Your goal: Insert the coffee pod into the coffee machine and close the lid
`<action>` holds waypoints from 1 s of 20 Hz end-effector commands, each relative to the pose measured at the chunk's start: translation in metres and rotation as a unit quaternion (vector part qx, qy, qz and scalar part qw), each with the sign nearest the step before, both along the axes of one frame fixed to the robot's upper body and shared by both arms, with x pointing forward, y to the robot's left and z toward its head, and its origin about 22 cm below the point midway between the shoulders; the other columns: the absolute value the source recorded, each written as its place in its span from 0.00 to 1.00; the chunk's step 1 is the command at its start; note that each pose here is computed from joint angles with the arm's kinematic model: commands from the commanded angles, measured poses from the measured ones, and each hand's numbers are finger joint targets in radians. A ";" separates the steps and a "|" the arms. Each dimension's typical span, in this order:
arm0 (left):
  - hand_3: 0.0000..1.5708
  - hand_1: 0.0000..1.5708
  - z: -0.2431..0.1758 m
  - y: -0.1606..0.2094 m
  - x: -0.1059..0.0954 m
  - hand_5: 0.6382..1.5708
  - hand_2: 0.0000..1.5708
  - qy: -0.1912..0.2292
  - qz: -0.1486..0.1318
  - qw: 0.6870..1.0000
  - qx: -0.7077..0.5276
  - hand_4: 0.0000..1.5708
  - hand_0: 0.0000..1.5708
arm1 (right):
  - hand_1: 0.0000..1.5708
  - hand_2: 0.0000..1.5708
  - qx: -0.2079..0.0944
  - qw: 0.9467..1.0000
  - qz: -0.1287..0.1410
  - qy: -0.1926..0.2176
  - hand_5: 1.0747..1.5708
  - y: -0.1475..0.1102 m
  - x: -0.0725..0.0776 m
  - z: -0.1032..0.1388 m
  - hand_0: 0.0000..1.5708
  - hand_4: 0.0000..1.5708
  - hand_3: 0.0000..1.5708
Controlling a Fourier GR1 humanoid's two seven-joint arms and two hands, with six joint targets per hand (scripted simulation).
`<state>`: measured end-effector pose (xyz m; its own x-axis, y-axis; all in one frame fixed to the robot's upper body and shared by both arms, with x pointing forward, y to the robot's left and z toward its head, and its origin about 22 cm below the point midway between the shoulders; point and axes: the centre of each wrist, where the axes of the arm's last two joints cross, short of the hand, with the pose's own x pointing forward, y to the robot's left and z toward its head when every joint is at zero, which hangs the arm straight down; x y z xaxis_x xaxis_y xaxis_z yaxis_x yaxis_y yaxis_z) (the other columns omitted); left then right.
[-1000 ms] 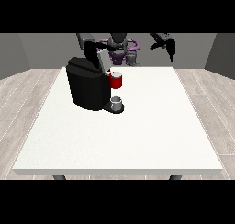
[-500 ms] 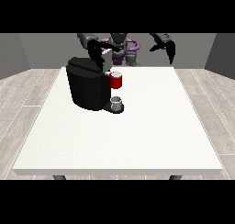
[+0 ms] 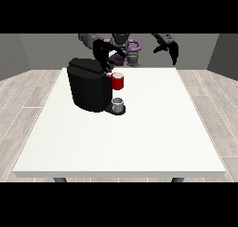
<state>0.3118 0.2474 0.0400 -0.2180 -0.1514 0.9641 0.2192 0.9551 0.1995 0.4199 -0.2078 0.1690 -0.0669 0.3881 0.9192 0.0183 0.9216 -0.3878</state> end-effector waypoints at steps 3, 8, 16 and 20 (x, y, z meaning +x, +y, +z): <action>0.00 0.00 0.011 -0.016 0.009 1.00 0.00 -0.011 -0.026 1.000 0.001 0.27 0.00 | 0.00 0.00 0.000 0.993 0.081 -0.086 1.00 0.052 -0.003 0.049 0.00 0.10 0.00; 0.00 0.00 0.020 -0.022 0.015 1.00 0.00 -0.028 -0.055 0.998 -0.003 0.23 0.00 | 0.00 0.00 -0.023 0.992 0.066 -0.102 1.00 0.048 -0.010 0.066 0.00 0.06 0.00; 0.00 0.00 0.031 -0.035 0.023 1.00 0.00 -0.048 -0.099 0.994 -0.005 0.16 0.00 | 0.00 0.00 -0.031 0.991 0.030 -0.125 1.00 0.018 -0.016 0.107 0.00 0.00 0.00; 0.00 0.00 0.043 -0.043 0.030 1.00 0.00 -0.069 -0.119 0.990 0.002 0.18 0.00 | 0.00 0.00 -0.024 0.989 0.018 -0.145 1.00 0.010 -0.019 0.119 0.00 0.00 0.00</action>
